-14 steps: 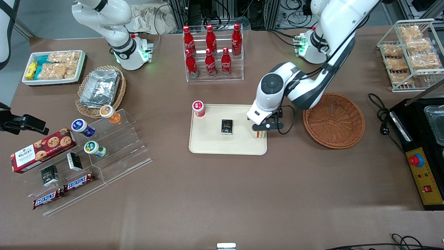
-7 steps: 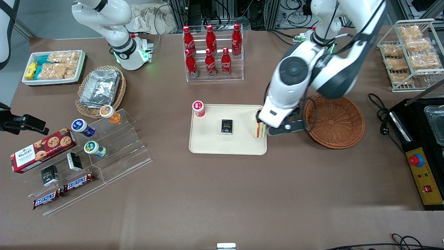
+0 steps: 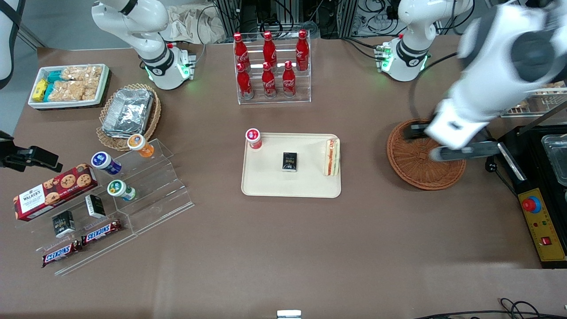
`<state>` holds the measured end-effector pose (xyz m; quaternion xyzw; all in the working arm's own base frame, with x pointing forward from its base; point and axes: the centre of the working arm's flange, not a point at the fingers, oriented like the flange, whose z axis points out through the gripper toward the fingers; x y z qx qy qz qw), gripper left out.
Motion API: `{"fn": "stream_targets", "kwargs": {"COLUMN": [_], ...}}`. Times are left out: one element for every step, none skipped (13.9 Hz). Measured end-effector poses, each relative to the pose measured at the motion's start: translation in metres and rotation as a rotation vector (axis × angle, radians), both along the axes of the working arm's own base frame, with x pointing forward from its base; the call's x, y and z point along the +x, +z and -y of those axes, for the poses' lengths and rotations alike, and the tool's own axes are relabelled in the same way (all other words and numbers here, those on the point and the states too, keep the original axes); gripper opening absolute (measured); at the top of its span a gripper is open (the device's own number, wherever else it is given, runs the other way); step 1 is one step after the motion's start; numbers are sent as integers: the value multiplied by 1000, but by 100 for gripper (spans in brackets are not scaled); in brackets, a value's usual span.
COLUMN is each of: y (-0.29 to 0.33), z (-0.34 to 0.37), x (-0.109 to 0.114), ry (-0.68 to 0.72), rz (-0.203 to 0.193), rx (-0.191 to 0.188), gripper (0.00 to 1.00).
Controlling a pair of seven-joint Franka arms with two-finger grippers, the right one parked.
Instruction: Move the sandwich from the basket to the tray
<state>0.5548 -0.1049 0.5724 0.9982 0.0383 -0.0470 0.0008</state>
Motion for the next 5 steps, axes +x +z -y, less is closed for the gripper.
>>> {"fn": "stream_targets", "kwargs": {"y": [11,23,35,46,56], "z": [-35,-65,-88,-105,-114], "x": [-2,-7,-13,-21,-29], "ry": [-17,-35,-47,-52,-57], "rz": [9,18,32,43,52], "rx": [-5,-11,-18,-26,-36], "gripper": [100,100,100,100,100]}}
